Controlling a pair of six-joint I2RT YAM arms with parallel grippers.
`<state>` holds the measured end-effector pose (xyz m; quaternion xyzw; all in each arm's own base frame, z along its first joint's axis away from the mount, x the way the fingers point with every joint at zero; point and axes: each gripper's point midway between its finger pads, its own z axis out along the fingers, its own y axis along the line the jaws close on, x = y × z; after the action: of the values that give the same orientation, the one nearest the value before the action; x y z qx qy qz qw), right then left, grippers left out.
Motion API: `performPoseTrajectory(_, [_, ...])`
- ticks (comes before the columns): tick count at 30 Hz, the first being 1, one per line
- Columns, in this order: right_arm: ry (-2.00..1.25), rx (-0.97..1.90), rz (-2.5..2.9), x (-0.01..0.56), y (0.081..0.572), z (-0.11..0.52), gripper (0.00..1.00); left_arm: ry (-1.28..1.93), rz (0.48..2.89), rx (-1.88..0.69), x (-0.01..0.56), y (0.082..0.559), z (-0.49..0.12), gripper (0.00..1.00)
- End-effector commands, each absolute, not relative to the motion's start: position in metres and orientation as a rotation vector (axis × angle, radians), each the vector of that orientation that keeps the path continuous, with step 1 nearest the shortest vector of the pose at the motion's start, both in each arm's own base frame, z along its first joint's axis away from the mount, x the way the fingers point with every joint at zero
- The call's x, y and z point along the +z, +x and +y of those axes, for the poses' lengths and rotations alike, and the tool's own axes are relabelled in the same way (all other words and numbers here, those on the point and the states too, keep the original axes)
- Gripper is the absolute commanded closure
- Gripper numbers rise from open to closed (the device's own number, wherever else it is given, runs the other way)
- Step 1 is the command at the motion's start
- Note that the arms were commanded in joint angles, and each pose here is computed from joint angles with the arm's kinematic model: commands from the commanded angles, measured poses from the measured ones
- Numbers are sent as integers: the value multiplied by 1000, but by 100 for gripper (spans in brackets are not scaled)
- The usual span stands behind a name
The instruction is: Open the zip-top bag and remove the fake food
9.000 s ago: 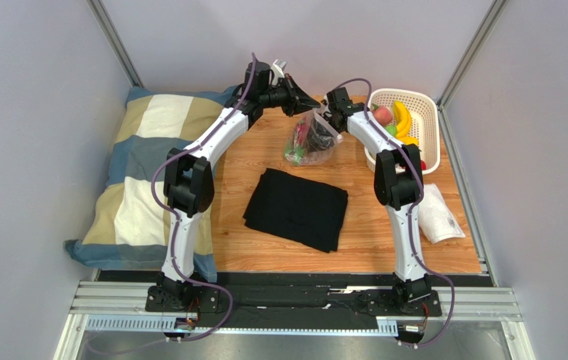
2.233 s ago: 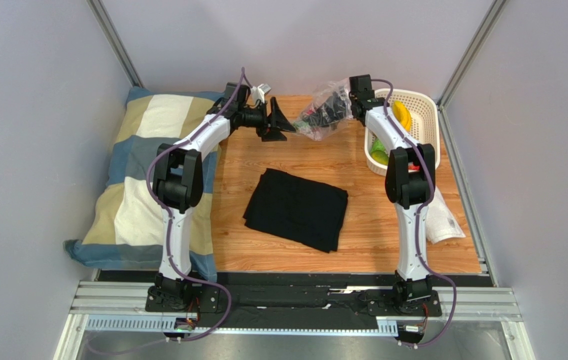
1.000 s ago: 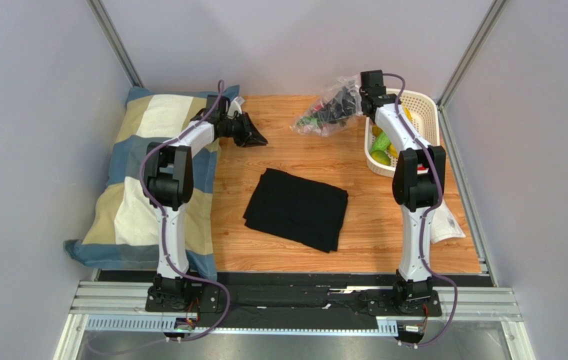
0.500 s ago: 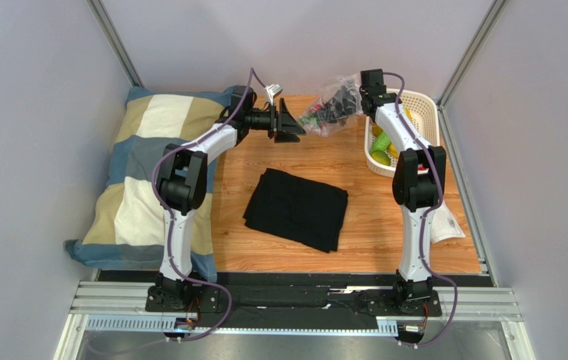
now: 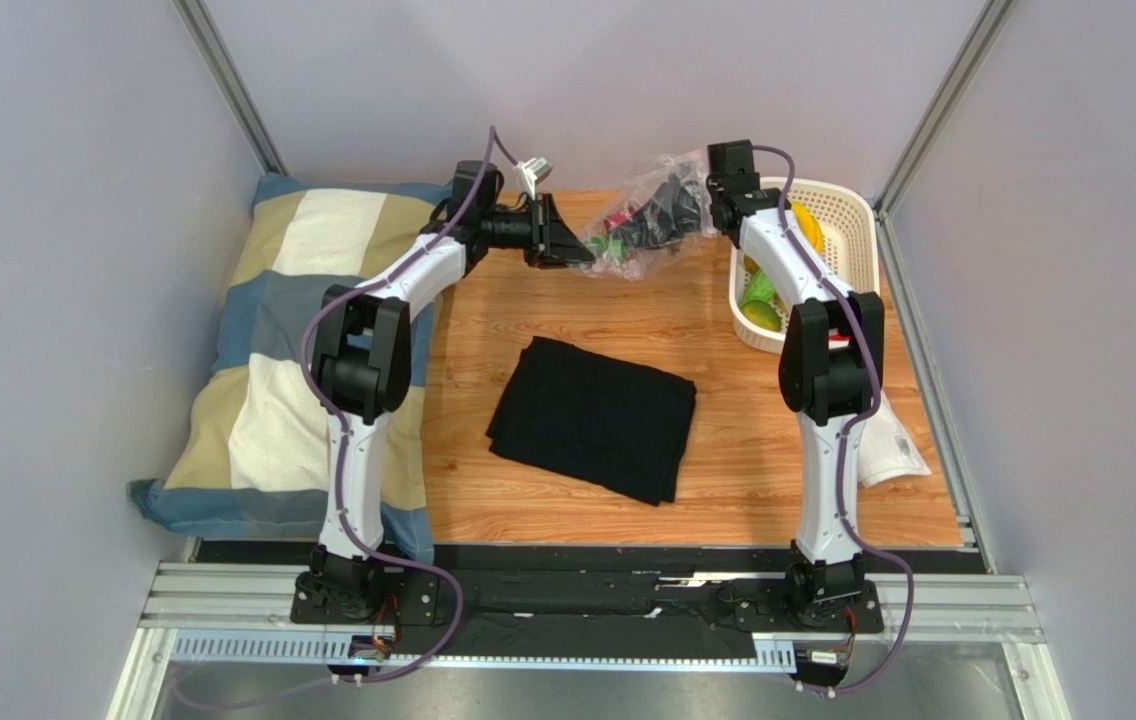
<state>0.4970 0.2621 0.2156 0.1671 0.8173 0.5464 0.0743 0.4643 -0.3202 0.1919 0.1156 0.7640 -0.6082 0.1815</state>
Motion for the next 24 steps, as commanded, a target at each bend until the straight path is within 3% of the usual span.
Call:
performPoseTrajectory(1, [313, 1719, 2314, 285, 483, 266, 100, 329, 2174, -1602, 186, 475, -306, 89])
performPoseTrajectory(4, [323, 1709, 2307, 285, 486, 261, 100, 315, 2184, -1577, 182, 475, -294, 100])
performPoseTrajectory(14, [370, 1655, 2257, 290, 504, 224, 100, 187, 2307, -1436, 150, 480, -253, 100])
performPoseTrajectory(24, [279, 1607, 2305, 289, 475, 210, 100, -27, 2367, -1319, 127, 508, -224, 100])
